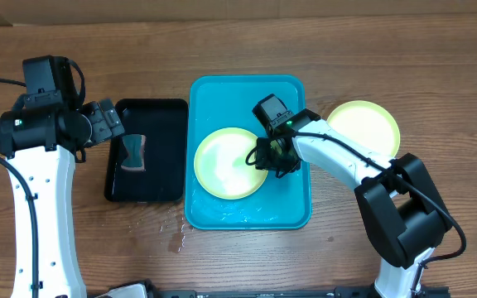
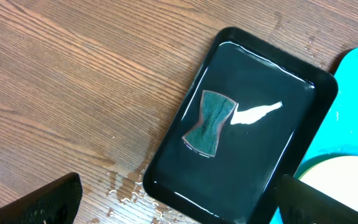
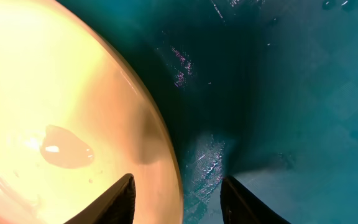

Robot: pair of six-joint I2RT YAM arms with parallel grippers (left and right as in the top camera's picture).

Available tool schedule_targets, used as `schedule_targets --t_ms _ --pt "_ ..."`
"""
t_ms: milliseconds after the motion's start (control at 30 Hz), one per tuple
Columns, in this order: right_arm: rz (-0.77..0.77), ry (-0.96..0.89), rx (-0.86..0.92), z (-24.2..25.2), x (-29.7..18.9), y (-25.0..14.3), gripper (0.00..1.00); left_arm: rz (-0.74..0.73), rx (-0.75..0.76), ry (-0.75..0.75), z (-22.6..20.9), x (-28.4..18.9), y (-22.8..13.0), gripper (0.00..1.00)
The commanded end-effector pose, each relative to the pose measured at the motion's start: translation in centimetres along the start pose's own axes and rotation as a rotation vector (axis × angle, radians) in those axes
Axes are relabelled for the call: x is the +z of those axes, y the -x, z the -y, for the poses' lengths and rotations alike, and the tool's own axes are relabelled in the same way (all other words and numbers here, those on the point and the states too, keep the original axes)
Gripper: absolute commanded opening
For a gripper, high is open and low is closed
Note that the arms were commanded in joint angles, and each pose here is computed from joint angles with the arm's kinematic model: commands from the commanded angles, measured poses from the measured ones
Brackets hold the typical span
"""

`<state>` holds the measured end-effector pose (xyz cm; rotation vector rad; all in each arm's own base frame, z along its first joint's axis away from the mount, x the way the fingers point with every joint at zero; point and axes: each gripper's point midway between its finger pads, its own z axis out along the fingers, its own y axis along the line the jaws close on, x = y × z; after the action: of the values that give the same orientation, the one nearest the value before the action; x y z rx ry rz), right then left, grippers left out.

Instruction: Clean dirty plates on tray and stack at the side

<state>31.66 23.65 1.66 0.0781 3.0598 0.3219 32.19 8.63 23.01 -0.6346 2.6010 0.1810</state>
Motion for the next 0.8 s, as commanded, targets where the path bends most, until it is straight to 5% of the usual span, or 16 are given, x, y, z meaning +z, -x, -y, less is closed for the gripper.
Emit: schedule_targets --t_ms 0,467,767 --pt "0.02 0.006 -0.007 -0.23 -0.63 0.07 0.46 0.012 -0.022 -0.007 0.03 -0.32 0.43 1.0" --pt "0.052 0.03 -0.012 -0.83 -0.67 0.87 0.45 0.012 -0.022 -0.007 0.04 -0.32 0.44 1.0" --pt "0.058 0.013 0.001 -0.52 -0.66 0.93 0.32 0.012 -0.022 -0.007 0.04 -0.32 0.44 1.0"
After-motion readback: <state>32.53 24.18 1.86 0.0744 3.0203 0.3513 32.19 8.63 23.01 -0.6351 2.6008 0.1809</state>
